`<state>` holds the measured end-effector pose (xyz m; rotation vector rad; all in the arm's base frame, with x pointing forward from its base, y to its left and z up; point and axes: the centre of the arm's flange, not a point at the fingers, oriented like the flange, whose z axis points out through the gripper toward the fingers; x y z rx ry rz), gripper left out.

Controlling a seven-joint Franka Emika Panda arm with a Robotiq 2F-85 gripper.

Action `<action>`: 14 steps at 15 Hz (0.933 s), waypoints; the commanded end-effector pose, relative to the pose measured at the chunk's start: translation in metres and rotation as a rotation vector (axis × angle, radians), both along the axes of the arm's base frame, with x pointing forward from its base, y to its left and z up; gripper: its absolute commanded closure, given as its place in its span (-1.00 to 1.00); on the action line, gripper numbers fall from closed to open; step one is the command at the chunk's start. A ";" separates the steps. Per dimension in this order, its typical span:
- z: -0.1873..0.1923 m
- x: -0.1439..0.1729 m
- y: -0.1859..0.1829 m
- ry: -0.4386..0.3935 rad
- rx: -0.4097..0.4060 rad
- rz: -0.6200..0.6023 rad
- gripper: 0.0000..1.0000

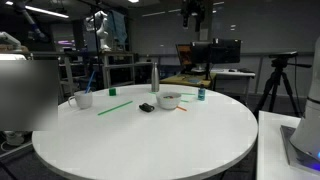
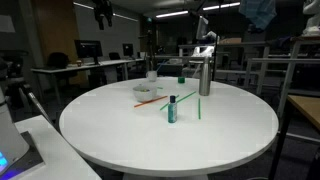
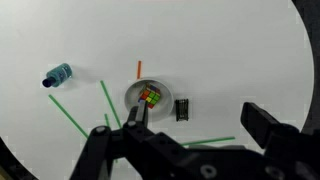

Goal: Take the Rubik's cube out of the bowl and put it on the table

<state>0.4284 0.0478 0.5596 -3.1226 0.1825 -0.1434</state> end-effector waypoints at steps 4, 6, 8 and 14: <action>-0.001 0.004 -0.002 -0.012 -0.007 -0.016 -1.00; -0.001 0.012 -0.006 -0.032 -0.018 -0.044 -1.00; 0.000 0.025 -0.012 -0.075 -0.015 -0.087 -1.00; -0.002 0.068 -0.043 -0.189 -0.035 -0.325 -1.00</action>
